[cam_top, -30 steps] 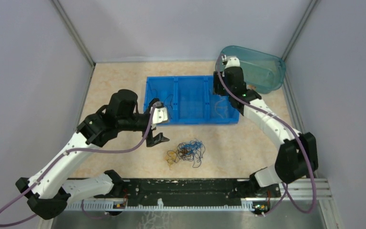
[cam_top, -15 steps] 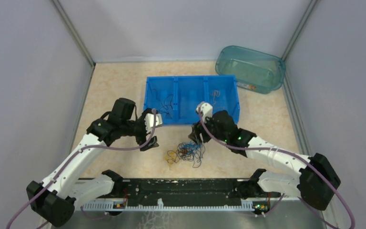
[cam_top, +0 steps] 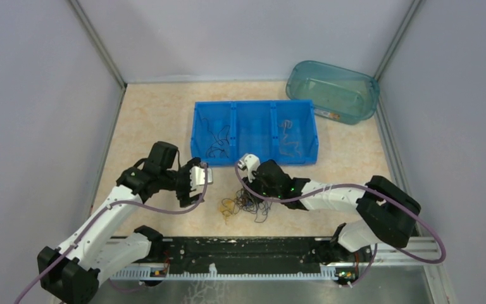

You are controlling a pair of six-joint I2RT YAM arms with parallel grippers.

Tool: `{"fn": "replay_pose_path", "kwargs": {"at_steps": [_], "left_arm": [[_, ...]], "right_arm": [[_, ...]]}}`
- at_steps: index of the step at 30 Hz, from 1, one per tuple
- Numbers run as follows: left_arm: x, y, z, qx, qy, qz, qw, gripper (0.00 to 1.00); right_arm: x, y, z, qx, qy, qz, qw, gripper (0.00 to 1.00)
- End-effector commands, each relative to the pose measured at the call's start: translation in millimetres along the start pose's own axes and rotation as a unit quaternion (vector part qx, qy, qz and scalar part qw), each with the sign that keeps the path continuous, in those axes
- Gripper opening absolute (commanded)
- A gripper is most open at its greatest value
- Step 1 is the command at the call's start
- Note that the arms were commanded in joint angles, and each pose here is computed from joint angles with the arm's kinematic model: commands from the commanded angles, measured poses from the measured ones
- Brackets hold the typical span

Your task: Untangle the cables

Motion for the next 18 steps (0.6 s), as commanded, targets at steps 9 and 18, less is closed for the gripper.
{"fn": "replay_pose_path", "kwargs": {"at_steps": [9,18], "left_arm": [[-2.9,-30.6,-2.6,0.002,-0.041,-0.056,0.998,0.81],[-9.9,-49.4,7.7,0.020,-0.039,-0.092,0.995,0.75]], "right_arm": [[-18.6,31.8,3.3,-0.059,-0.081,-0.148,0.984,0.10],[-20.7,53.2,2.2,-0.082,-0.123,-0.180,0.973,0.53]]}}
Point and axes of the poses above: each gripper's point midway between its finger pads, its own y axis back along the fingers, its own x axis along the line the jaws close on, z = x × y, the point moved 8 cm from there along y, back along the fingers, and after that the axes turned 14 degrees about y, right-handed, at the moved point
